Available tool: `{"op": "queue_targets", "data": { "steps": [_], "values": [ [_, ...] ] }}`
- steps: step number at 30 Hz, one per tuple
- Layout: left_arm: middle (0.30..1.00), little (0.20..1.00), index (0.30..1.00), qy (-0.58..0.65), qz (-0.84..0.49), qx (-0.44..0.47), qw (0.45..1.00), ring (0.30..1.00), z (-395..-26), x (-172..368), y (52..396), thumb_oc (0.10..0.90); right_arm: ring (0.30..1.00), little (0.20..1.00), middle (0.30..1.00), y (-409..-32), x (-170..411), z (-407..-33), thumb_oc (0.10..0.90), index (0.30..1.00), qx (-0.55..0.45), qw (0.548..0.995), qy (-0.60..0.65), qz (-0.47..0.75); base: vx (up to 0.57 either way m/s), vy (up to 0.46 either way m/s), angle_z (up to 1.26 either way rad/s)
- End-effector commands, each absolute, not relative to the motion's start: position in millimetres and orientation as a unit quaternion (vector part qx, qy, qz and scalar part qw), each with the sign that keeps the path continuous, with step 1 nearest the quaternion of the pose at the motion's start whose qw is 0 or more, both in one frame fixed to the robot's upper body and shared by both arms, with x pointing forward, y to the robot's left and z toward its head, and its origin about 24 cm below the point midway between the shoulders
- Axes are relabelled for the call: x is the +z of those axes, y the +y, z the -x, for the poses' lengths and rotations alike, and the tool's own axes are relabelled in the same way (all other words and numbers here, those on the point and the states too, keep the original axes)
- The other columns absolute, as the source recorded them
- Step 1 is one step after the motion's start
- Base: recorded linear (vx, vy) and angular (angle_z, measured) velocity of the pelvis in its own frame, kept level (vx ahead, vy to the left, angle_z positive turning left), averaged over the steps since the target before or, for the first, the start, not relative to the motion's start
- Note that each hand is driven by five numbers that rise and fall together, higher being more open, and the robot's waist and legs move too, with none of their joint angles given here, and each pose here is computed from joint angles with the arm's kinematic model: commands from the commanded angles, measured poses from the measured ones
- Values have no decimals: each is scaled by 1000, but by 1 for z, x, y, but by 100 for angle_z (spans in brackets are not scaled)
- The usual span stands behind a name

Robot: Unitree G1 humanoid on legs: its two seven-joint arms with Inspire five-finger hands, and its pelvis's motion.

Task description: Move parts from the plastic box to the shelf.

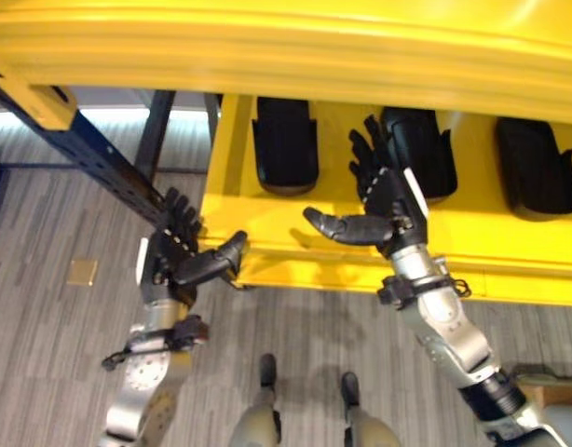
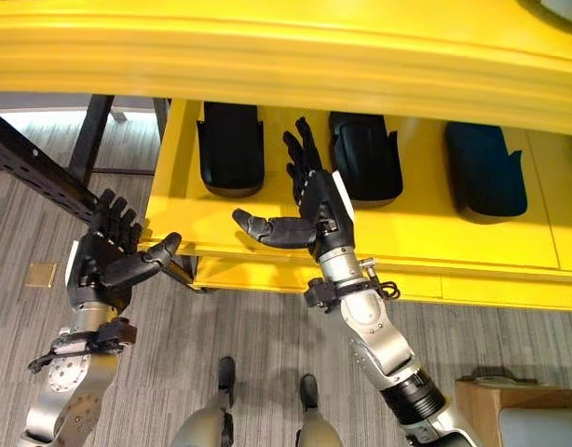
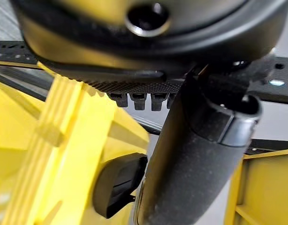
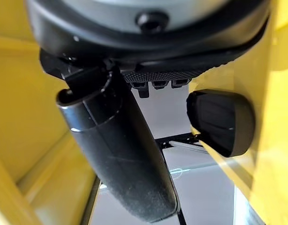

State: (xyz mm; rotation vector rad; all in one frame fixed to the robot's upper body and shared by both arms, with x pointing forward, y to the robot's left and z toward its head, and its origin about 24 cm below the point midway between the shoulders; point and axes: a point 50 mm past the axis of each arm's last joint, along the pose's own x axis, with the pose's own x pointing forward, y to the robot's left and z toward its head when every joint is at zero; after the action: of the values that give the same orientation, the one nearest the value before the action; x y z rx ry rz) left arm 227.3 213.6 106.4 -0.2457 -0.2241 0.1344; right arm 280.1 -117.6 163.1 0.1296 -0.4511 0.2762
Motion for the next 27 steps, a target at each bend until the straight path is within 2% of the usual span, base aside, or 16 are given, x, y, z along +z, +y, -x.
{"op": "queue_targets", "data": {
  "steps": [1,27],
  "values": [
    [1000,1000,1000,-237,116,25,964,1000,-228,157,210,900,1000,1000,1000,-112,219,-280,900,1000,131,922,-357,-70,0,0,0],
    [1000,1000,1000,-246,127,22,961,1000,-230,159,210,900,1000,1000,1000,-95,208,-322,900,1000,125,948,-288,-59,0,-1,1]
  ]
}}
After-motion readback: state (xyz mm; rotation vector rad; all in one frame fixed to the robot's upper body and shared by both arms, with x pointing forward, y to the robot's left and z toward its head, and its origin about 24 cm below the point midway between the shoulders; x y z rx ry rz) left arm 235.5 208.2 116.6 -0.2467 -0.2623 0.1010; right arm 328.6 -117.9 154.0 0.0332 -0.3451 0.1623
